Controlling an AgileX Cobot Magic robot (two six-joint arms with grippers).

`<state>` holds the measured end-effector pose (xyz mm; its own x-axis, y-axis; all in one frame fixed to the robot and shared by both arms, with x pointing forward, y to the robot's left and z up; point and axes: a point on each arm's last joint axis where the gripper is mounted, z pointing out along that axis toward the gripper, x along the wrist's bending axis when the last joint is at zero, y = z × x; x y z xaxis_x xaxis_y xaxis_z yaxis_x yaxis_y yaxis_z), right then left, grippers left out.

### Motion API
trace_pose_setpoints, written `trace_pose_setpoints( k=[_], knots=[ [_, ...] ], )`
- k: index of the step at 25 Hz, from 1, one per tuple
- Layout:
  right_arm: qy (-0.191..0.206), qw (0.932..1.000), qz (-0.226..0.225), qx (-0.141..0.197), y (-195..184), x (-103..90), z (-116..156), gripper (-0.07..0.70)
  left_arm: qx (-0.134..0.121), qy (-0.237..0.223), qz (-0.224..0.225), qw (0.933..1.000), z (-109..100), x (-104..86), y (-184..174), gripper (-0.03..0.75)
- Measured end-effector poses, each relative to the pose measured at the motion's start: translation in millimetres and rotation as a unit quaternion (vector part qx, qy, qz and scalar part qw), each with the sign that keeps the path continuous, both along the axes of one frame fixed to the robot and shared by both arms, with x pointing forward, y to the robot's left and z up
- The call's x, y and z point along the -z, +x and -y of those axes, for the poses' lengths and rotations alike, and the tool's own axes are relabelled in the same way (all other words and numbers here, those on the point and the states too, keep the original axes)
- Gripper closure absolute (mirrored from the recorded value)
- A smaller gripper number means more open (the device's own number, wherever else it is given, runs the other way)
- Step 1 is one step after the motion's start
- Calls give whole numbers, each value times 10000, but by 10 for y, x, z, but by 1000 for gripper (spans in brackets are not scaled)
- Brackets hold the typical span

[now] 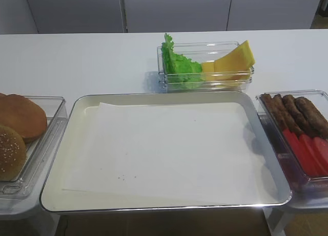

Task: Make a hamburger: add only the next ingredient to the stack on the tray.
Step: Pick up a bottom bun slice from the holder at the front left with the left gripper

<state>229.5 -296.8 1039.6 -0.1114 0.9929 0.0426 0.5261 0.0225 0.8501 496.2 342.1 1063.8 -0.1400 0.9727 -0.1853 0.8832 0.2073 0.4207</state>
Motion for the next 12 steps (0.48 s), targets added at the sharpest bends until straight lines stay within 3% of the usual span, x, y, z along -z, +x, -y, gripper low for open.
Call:
trace_pose_setpoints(
  k=[12],
  knots=[
    [0, 10000, 0, 0, 0, 0, 0, 308, 107, -253, -292, 9992, -109, 291, 195, 330]
  ],
)
